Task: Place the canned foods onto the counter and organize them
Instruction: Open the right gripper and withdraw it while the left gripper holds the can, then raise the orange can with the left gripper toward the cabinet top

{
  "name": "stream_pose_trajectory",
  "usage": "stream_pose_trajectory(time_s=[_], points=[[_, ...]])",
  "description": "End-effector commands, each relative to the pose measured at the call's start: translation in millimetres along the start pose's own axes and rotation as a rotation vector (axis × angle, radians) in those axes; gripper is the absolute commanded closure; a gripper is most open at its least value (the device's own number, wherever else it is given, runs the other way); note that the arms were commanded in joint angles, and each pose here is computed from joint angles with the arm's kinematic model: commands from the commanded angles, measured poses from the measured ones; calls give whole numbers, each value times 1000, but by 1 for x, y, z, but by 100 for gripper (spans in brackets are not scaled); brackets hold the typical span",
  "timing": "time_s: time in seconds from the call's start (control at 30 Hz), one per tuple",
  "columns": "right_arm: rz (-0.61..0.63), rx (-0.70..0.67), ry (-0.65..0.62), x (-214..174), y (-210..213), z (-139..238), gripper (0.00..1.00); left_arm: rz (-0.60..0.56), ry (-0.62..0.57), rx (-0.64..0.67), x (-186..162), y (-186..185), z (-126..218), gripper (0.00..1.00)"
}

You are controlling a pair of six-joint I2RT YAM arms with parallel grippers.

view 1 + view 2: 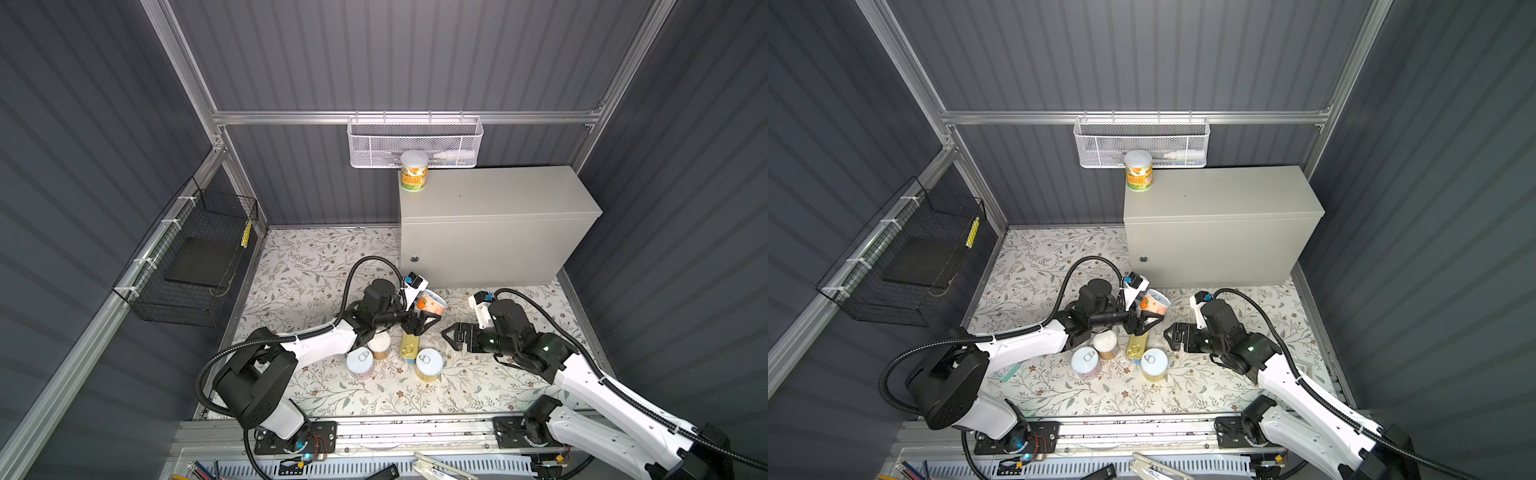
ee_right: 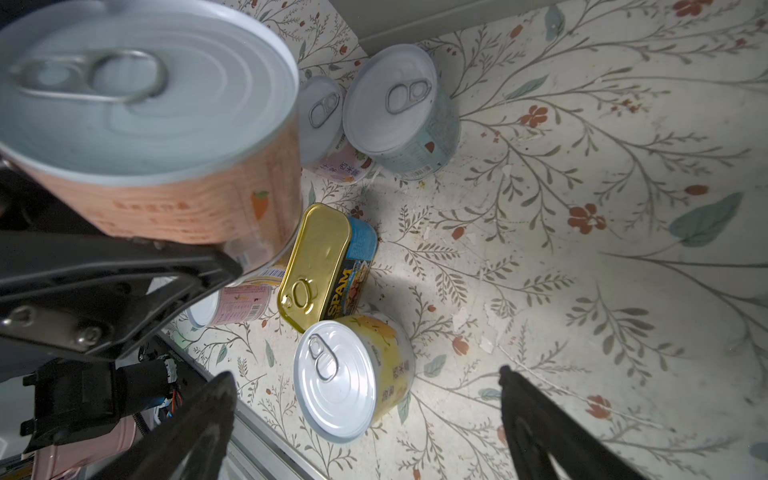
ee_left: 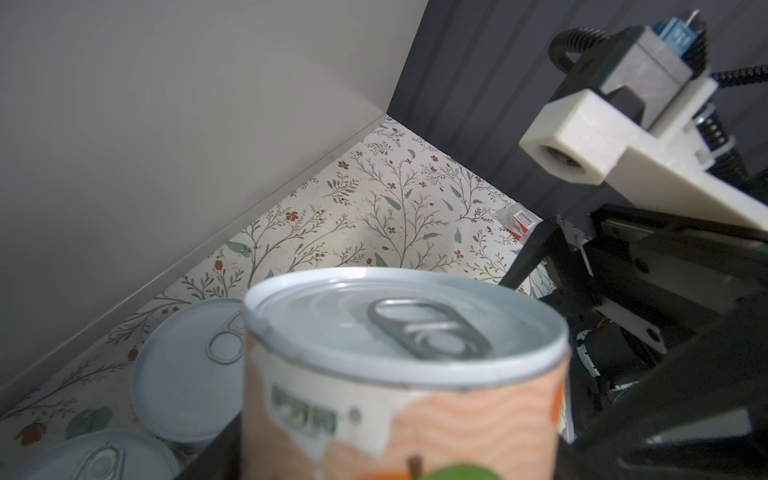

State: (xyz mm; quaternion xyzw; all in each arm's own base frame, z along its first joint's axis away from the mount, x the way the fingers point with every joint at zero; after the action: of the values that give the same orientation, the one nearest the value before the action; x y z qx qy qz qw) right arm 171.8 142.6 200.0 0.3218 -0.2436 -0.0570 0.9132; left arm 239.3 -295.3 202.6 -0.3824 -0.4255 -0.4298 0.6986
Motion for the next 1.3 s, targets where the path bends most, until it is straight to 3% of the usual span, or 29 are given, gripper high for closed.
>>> stream_pose_trajectory(time_s=[0.0, 0.63, 0.9, 1.27], points=[[32, -24, -48, 4, 0, 8, 1, -73, -130, 32, 49, -4, 17, 38], [29, 45, -157, -10, -19, 12, 1, -68, -349, 152, 137, -15, 65, 35], [22, 97, -187, -10, -17, 12, 1, -47, -415, 157, 173, -14, 66, 35], [27, 87, -212, -14, -24, 15, 1, -169, -458, 195, 226, -16, 74, 34]])
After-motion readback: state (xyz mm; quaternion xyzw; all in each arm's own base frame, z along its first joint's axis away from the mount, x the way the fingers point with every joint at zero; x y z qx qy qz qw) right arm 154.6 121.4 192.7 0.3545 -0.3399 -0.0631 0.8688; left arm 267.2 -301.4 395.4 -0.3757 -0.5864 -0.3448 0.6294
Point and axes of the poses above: each gripper's point midway between its finger pads, its own z axis back along the fingers, its own y axis along the line the jaws close on, x = y × z, the point moved 8 cm from there along z, back along the fingers, and after that the axes turned 11 degrees about -z, right-handed, at the moved point
